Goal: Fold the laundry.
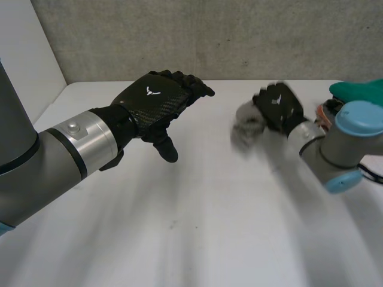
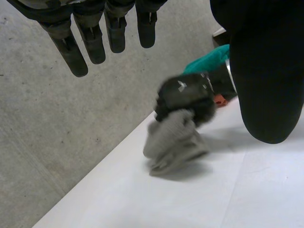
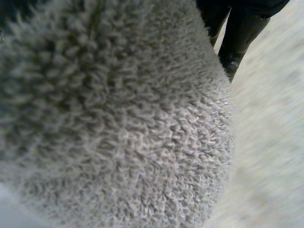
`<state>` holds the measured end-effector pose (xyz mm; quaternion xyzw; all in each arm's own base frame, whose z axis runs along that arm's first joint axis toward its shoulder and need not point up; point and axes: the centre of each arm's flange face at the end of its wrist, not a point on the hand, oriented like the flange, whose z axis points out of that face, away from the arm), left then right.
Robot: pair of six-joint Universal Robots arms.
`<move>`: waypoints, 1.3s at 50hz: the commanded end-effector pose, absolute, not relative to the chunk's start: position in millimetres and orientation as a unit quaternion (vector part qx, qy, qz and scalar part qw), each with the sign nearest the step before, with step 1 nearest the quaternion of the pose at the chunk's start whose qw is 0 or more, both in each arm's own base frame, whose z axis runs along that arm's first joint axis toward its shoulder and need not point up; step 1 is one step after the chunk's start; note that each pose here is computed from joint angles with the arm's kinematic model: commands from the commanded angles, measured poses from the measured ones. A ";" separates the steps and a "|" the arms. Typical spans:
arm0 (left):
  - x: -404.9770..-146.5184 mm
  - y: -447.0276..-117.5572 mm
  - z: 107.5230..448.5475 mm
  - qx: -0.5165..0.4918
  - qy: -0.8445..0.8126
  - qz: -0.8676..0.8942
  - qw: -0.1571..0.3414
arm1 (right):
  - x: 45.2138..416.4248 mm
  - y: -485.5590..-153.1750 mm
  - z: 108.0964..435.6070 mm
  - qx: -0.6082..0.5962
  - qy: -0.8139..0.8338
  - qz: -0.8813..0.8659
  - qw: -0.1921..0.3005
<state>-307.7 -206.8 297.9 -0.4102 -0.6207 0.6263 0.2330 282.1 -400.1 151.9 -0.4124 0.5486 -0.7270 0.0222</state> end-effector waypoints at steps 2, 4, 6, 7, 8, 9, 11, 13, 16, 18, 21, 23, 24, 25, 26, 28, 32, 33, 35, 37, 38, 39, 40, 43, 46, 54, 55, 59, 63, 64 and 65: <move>-307.0 -207.8 297.9 -0.409 -0.621 0.627 0.232 | 275.9 -433.0 235.6 -0.383 0.412 -0.827 -0.012; -306.9 -207.6 298.4 -0.409 -0.621 0.627 0.232 | 258.8 -449.0 258.8 -0.367 0.388 -0.845 -0.016; -307.1 -207.0 298.9 -0.409 -0.620 0.627 0.233 | 237.0 -463.1 276.6 -0.355 0.375 -0.856 -0.013; -307.1 -206.8 298.8 -0.409 -0.621 0.627 0.233 | 229.2 -467.8 281.2 -0.350 0.373 -0.859 -0.011; -307.1 -207.0 298.9 -0.409 -0.620 0.627 0.233 | 220.4 -472.7 286.3 -0.344 0.371 -0.862 -0.012; -306.9 -206.5 298.8 -0.409 -0.621 0.627 0.233 | 211.3 -477.9 291.0 -0.338 0.369 -0.866 -0.014; -306.9 -206.5 298.8 -0.409 -0.621 0.627 0.233 | 184.3 -492.2 303.0 -0.319 0.357 -0.877 -0.026; -307.2 -206.0 298.8 -0.407 -0.622 0.626 0.236 | 170.9 -498.1 308.6 -0.310 0.349 -0.884 -0.032; -307.2 -206.0 298.8 -0.406 -0.623 0.625 0.237 | 136.4 -510.3 307.2 -0.296 0.347 -0.888 -0.054; -307.3 -206.2 298.9 -0.406 -0.623 0.626 0.237 | 108.1 -520.0 293.0 -0.285 0.363 -0.884 -0.067; -307.7 -205.9 298.4 -0.406 -0.623 0.625 0.238 | 81.3 -527.1 265.4 -0.287 0.391 -0.872 -0.067; -308.0 -205.4 298.4 -0.407 -0.622 0.625 0.238 | 71.7 -529.0 249.0 -0.295 0.404 -0.864 -0.062; -308.0 -205.4 298.4 -0.407 -0.622 0.625 0.238 | 67.7 -529.5 239.8 -0.301 0.411 -0.859 -0.058; -308.1 -205.5 298.5 -0.407 -0.622 0.625 0.238 | 59.0 -530.2 220.6 -0.308 0.425 -0.850 -0.052; -308.1 -205.6 297.9 -0.407 -0.623 0.624 0.238 | 54.7 -530.2 209.8 -0.312 0.434 -0.844 -0.048; -308.1 -205.5 297.5 -0.407 -0.623 0.624 0.238 | 37.7 -528.2 183.6 -0.315 0.459 -0.830 -0.043; -308.1 -205.5 297.2 -0.406 -0.624 0.624 0.239 | 19.2 -522.5 150.1 -0.313 0.498 -0.808 -0.029; -308.0 -205.4 296.7 -0.406 -0.624 0.623 0.239 | 16.8 -521.5 145.0 -0.312 0.504 -0.805 -0.026; -308.2 -205.7 297.1 -0.406 -0.623 0.625 0.239 | 14.7 -519.1 137.0 -0.312 0.513 -0.799 -0.018; -308.7 -205.6 297.4 -0.406 -0.621 0.626 0.239 | 9.3 -515.5 132.9 -0.305 0.527 -0.793 -0.014; -308.8 -206.0 297.3 -0.406 -0.620 0.628 0.238 | 8.1 -514.3 131.9 -0.302 0.533 -0.791 -0.013; -308.8 -206.0 297.3 -0.406 -0.620 0.628 0.238 | 6.9 -513.0 131.5 -0.298 0.539 -0.788 -0.012; -308.8 -206.1 297.4 -0.406 -0.620 0.628 0.238 | 4.3 -511.0 135.3 -0.292 0.549 -0.783 -0.010; -309.1 -205.5 297.0 -0.406 -0.620 0.627 0.239 | 0.0 -508.1 153.0 -0.283 0.558 -0.780 -0.014; -309.7 -204.6 297.0 -0.407 -0.619 0.627 0.240 | -5.8 -502.4 185.9 -0.264 0.572 -0.776 -0.022; -310.7 -203.2 297.0 -0.409 -0.618 0.626 0.241 | -9.3 -488.2 258.2 -0.234 0.577 -0.781 -0.054; -310.6 -203.1 297.9 -0.409 -0.617 0.628 0.241 | -7.7 -484.5 272.5 -0.231 0.572 -0.784 -0.065; -310.4 -202.7 298.9 -0.408 -0.616 0.629 0.241 | -3.4 -475.3 312.1 -0.217 0.547 -0.800 -0.119; -308.9 -202.4 303.5 -0.406 -0.612 0.635 0.239 | 18.9 -463.1 352.0 -0.209 0.500 -0.816 -0.201; -308.5 -201.6 305.5 -0.406 -0.610 0.637 0.239 | 25.2 -459.1 361.1 -0.208 0.488 -0.819 -0.217; -307.3 -201.1 309.2 -0.403 -0.607 0.642 0.238 | 30.7 -454.5 370.1 -0.205 0.477 -0.822 -0.235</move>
